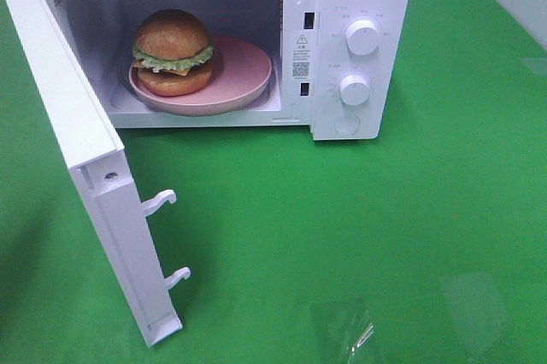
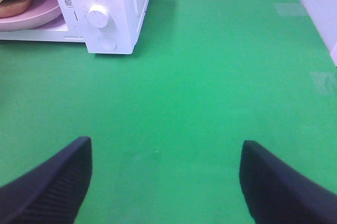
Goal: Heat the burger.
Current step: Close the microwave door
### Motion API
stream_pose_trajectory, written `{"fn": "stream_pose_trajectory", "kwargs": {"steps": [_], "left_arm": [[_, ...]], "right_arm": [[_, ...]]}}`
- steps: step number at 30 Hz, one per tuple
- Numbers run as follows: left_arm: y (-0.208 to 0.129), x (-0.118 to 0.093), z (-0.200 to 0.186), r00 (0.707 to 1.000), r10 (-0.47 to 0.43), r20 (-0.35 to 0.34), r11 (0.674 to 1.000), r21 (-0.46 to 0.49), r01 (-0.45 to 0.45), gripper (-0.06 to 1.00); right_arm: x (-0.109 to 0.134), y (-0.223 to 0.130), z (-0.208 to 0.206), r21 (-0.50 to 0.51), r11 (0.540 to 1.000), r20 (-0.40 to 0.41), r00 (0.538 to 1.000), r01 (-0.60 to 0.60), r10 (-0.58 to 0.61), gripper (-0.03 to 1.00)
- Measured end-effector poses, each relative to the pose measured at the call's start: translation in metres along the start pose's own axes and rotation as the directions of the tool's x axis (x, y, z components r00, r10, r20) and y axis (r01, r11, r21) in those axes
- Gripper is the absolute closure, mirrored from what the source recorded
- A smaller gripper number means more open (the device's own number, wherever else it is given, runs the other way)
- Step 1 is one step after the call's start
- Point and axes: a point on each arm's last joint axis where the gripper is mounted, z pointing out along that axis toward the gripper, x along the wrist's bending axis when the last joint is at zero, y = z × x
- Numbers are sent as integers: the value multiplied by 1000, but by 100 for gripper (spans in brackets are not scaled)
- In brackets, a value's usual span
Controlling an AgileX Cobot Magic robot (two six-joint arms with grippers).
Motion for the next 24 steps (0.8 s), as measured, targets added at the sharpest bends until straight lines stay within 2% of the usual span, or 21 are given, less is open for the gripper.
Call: {"fn": "stream_pose_trajectory", "kwargs": {"steps": [1, 2, 3, 4, 5, 6, 7, 9, 11, 13, 21, 24], "left_arm": [[0, 0, 0, 1000, 0, 0, 1000, 0, 0, 94], [-3, -6, 5, 997, 16, 71, 1000, -10, -15, 94], [-3, -6, 5, 997, 16, 71, 1000, -10, -15, 94], [-5, -11, 9, 990, 31, 139, 999, -23, -28, 94], [-5, -11, 9, 990, 31, 139, 999, -23, -28, 94], [-9, -15, 14, 982, 29, 184, 999, -29, -24, 94], [-9, -15, 14, 982, 29, 184, 999, -29, -24, 94], [-18, -17, 22, 973, 16, 231, 1000, -1, -17, 94], [-18, -17, 22, 973, 16, 231, 1000, -1, -17, 94], [-18, -19, 31, 961, 10, 275, 1000, 6, -12, 94], [-17, -21, 41, 948, 6, 319, 1000, 17, -12, 94], [-21, -21, 49, 941, -29, 337, 999, 47, 14, 94]], "right_arm": [[0, 0, 0, 0, 1000, 0, 1000, 0, 0, 21], [0, 0, 0, 0, 1000, 0, 1000, 0, 0, 21], [0, 0, 0, 0, 1000, 0, 1000, 0, 0, 21], [0, 0, 0, 0, 1000, 0, 1000, 0, 0, 21], [0, 0, 0, 0, 1000, 0, 1000, 0, 0, 21], [0, 0, 0, 0, 1000, 0, 1000, 0, 0, 21], [0, 0, 0, 0, 1000, 0, 1000, 0, 0, 21], [0, 0, 0, 0, 1000, 0, 1000, 0, 0, 21], [0, 0, 0, 0, 1000, 0, 1000, 0, 0, 21], [0, 0, 0, 0, 1000, 0, 1000, 0, 0, 21], [0, 0, 0, 0, 1000, 0, 1000, 0, 0, 21], [0, 0, 0, 0, 1000, 0, 1000, 0, 0, 21]]}}
